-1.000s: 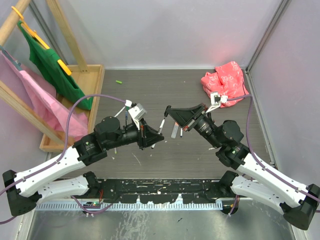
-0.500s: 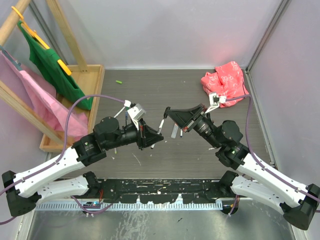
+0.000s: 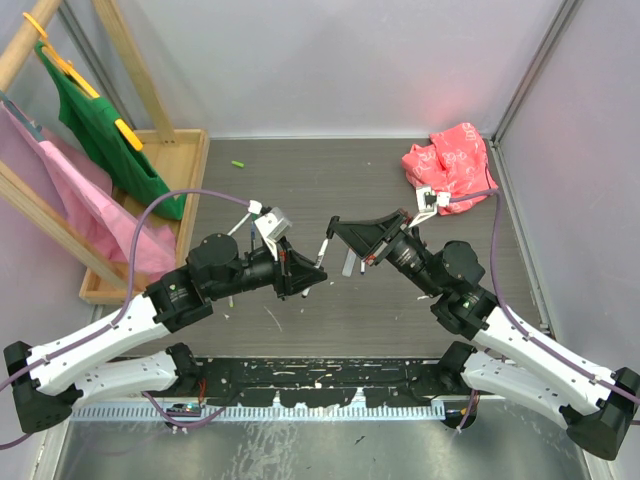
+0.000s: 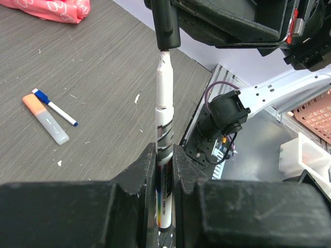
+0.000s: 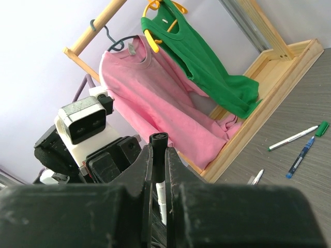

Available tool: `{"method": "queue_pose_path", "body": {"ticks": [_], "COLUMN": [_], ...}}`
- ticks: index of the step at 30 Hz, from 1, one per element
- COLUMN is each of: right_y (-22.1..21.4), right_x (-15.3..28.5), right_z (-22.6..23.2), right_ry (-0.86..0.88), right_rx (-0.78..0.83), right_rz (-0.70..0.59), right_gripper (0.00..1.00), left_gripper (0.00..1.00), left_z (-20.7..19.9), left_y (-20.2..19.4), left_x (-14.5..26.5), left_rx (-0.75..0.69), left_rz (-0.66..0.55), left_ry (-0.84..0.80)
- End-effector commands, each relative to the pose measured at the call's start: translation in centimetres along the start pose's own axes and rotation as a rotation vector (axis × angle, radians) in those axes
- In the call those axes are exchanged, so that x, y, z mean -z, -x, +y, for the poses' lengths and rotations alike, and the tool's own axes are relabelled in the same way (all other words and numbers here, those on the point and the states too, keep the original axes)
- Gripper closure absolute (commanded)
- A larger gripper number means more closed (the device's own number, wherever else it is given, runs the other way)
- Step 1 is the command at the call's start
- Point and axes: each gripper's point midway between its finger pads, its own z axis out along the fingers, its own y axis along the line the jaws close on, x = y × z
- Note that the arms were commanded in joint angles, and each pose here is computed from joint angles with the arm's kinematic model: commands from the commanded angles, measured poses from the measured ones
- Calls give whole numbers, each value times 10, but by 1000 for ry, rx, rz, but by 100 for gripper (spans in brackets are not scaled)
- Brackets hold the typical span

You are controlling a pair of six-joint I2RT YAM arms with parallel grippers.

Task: Insert the pens into the pen caps
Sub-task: Insert the pen cap onto the pen.

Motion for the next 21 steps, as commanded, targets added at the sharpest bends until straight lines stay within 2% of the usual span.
{"method": "queue_pose_path", "body": {"ticks": [1, 21], "right_y": [8, -18], "right_x": [-2, 5], "right_z": [15, 0], "right_ry": [57, 49], "right_rx": [-5, -38], "right_rz": [-16, 51], "right_gripper": [100, 100], "left_gripper": [100, 100], "left_z": [-7, -1], "left_y": [22, 37], "left_x": [1, -1], "left_rx": [-19, 0], "left_rz": [-80, -141], "left_ry": [-21, 20]}}
